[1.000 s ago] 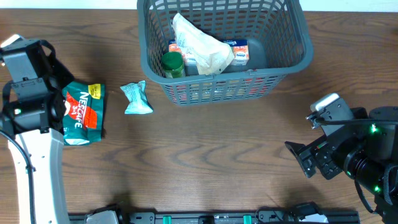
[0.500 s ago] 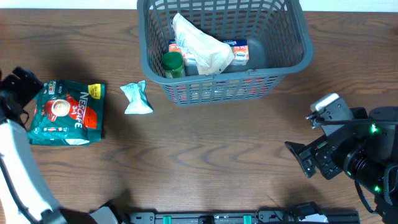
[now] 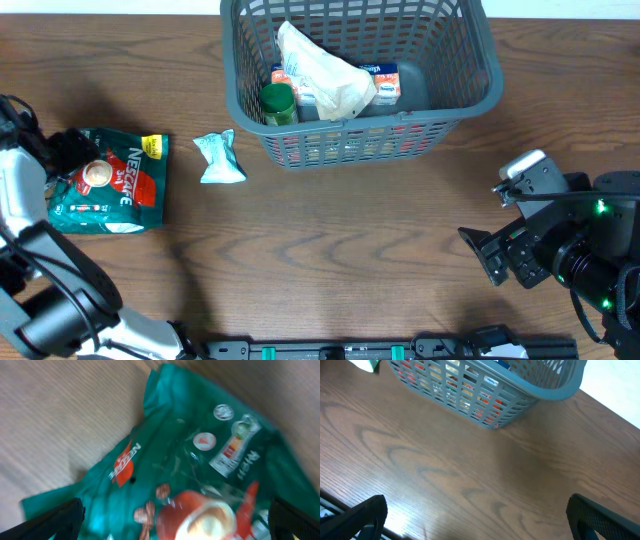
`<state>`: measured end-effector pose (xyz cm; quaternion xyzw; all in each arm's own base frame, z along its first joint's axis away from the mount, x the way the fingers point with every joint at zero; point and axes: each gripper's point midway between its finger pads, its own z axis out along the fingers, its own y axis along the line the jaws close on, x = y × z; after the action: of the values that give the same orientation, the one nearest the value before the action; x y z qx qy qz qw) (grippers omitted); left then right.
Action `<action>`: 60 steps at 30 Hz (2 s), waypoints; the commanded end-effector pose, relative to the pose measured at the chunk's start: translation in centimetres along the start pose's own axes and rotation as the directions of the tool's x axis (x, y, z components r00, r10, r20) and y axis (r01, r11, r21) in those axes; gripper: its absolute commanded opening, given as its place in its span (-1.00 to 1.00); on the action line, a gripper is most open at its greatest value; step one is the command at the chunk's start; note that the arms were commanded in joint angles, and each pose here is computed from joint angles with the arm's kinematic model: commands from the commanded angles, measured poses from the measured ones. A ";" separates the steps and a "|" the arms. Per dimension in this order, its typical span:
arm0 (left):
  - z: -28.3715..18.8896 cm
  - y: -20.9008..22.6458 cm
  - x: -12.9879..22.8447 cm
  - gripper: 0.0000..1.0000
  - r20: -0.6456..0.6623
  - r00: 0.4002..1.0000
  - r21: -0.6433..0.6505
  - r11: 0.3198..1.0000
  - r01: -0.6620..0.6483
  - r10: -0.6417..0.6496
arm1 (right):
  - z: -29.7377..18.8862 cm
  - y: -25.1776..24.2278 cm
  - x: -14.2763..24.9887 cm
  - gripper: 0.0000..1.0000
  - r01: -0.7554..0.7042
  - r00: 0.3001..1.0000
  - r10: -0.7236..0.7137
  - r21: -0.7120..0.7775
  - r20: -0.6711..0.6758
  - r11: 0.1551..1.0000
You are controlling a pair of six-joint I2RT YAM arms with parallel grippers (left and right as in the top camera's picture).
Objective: Pack container
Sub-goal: 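Lower the left gripper onto the green Nescafé pouch and grasp it, then lift the Nescafé pouch with the left gripper and drop it into the basket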
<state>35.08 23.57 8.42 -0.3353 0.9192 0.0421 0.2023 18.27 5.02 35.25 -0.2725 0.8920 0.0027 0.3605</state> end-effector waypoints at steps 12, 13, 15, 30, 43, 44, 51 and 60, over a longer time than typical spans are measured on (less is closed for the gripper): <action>7.9 -0.3 4.1 0.97 -0.181 0.980 0.164 0.985 -0.053 0.083 | 0.0 0.0 0.0 0.98 -0.011 1.000 0.011 0.004 -0.001 1.000; 8.4 -0.3 4.6 0.97 -0.198 0.977 0.171 0.984 -0.048 0.083 | 0.0 0.0 0.0 0.99 -0.011 1.000 0.011 0.004 -0.001 1.000; 9.6 -0.5 5.6 0.96 -0.235 0.969 0.188 0.981 -0.036 0.080 | 0.0 0.0 0.0 0.98 -0.011 1.000 0.011 0.004 -0.001 1.000; 11.5 -1.6 7.8 -0.89 -0.303 0.950 0.248 0.969 -0.005 0.082 | 0.0 0.0 0.0 0.99 -0.011 1.000 0.011 0.004 -0.001 1.000; -0.2 -6.1 -2.3 -0.89 0.029 0.999 0.457 0.888 -0.050 0.041 | 0.0 0.0 0.0 0.98 -0.011 1.000 0.011 0.004 -0.001 1.000; -1.7 -6.3 -3.1 -0.89 0.068 0.997 0.461 0.885 -0.066 0.039 | 0.0 0.0 0.0 0.99 -0.011 1.000 0.011 0.004 -0.001 1.000; -12.6 -7.9 -6.8 -0.89 0.330 0.944 0.512 0.839 -0.185 0.007 | 0.0 0.0 0.0 0.98 -0.011 1.000 0.011 0.004 -0.001 1.000; -25.7 -11.3 -11.0 -0.89 0.552 0.810 0.684 0.664 -0.302 -0.200 | 0.0 0.0 0.0 0.98 -0.011 1.000 0.011 0.004 -0.001 1.000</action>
<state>41.57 18.55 31.00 -0.1781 0.8015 -0.1528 0.5500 18.28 5.02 35.24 -0.2727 0.8921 0.0027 0.3602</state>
